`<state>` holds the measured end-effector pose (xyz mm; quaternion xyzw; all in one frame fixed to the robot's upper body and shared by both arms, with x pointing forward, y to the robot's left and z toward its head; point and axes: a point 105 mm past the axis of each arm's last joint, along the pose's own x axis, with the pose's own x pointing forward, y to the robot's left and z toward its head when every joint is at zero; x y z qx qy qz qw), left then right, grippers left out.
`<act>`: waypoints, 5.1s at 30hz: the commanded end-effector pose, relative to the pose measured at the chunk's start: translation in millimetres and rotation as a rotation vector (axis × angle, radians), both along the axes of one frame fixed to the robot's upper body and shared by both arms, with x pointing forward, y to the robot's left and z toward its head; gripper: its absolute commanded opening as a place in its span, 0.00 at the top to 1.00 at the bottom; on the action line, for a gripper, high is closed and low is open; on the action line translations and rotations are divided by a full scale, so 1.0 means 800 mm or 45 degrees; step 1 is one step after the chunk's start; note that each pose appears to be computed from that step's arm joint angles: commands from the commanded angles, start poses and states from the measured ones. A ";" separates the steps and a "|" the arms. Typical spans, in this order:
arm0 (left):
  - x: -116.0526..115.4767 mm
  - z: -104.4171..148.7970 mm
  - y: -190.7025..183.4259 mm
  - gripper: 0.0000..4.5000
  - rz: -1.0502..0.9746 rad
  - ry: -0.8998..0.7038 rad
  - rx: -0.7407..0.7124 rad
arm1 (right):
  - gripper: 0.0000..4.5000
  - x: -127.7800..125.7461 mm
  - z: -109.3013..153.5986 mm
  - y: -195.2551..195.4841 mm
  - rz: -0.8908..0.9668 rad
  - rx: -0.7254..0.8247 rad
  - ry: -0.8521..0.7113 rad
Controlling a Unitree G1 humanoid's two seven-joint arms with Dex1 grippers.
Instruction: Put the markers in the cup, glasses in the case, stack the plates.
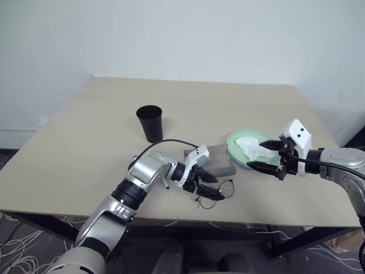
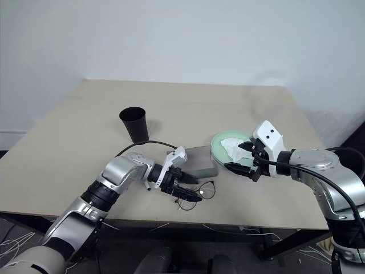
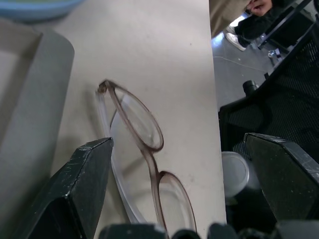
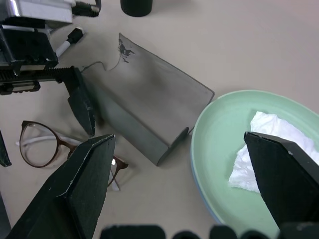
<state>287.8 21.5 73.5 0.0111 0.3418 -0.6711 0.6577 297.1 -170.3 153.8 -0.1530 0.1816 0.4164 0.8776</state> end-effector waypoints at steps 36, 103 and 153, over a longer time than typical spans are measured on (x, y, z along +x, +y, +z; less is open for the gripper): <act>0.000 -0.007 -0.016 0.84 -0.095 -0.038 0.029 | 0.00 0.007 0.010 0.006 -0.034 0.000 -0.106; 0.091 0.033 0.035 0.47 0.071 -0.253 -0.097 | 0.00 0.007 0.013 0.023 0.033 -0.014 -0.117; 0.042 0.003 0.064 0.96 0.050 -0.535 0.111 | 0.00 -0.030 0.058 0.001 0.214 0.010 -0.145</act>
